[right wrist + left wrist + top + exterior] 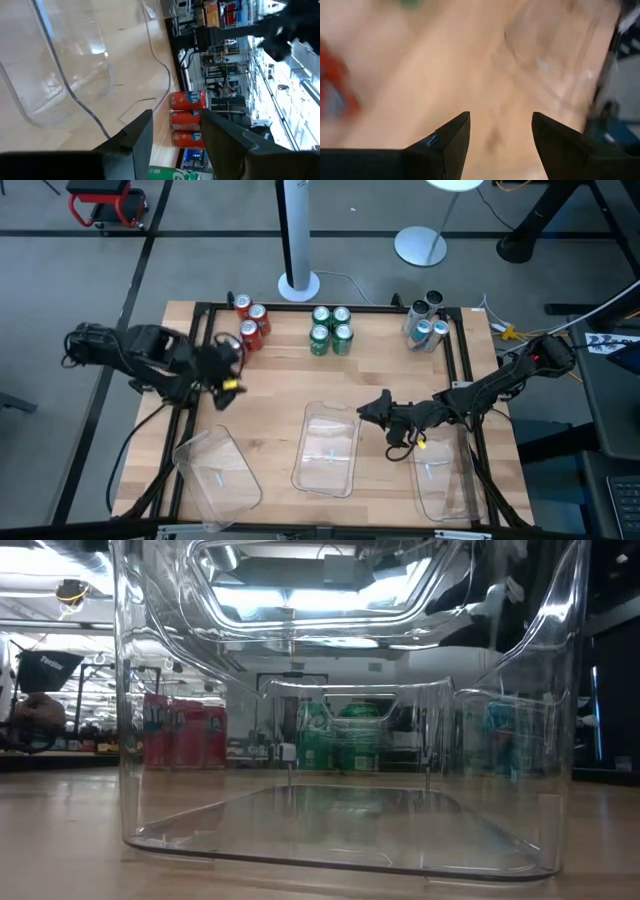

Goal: Sort soda cans
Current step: Adjust the transparent bins

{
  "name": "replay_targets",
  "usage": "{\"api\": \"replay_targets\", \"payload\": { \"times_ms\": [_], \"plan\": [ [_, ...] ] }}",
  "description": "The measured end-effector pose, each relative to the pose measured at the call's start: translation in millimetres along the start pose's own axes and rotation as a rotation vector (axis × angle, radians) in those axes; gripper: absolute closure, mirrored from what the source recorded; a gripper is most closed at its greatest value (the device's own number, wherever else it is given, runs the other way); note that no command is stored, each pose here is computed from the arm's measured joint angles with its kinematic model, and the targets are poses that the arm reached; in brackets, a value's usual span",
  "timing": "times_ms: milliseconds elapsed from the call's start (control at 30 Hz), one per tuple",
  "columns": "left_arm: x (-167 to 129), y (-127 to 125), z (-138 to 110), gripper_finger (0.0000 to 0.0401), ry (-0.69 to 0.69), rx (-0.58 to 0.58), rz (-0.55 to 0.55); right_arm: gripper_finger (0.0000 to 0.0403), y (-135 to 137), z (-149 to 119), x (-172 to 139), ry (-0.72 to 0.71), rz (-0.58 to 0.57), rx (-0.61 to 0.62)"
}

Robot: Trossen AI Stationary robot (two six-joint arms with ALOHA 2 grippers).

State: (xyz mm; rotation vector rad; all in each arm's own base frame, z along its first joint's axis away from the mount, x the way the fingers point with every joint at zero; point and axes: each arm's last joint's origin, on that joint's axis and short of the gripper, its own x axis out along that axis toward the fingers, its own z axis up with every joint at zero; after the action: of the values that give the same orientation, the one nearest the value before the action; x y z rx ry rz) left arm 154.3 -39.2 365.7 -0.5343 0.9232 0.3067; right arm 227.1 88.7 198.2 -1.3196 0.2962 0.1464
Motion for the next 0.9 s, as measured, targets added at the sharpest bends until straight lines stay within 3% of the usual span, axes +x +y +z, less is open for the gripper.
{"api": "replay_targets", "payload": {
  "times_ms": [233, 433, 900],
  "plan": [
    [10.8, -31.1, -44.7, 0.0199, 0.225, -0.119, 0.056, 0.024, -0.1, 0.5, 0.0, -0.014, 0.003, 0.001],
    [16.7, -43.1, -81.0, 0.0199, 0.316, -0.184, 0.288, 0.024, -0.3, 0.3, 0.2, -0.014, 0.001, 0.002],
    [42.9, -63.5, -101.0, 0.0199, 0.332, -0.035, 0.44, 0.024, -0.2, 0.5, 0.2, -0.016, 0.002, 0.001]
  ]
}}
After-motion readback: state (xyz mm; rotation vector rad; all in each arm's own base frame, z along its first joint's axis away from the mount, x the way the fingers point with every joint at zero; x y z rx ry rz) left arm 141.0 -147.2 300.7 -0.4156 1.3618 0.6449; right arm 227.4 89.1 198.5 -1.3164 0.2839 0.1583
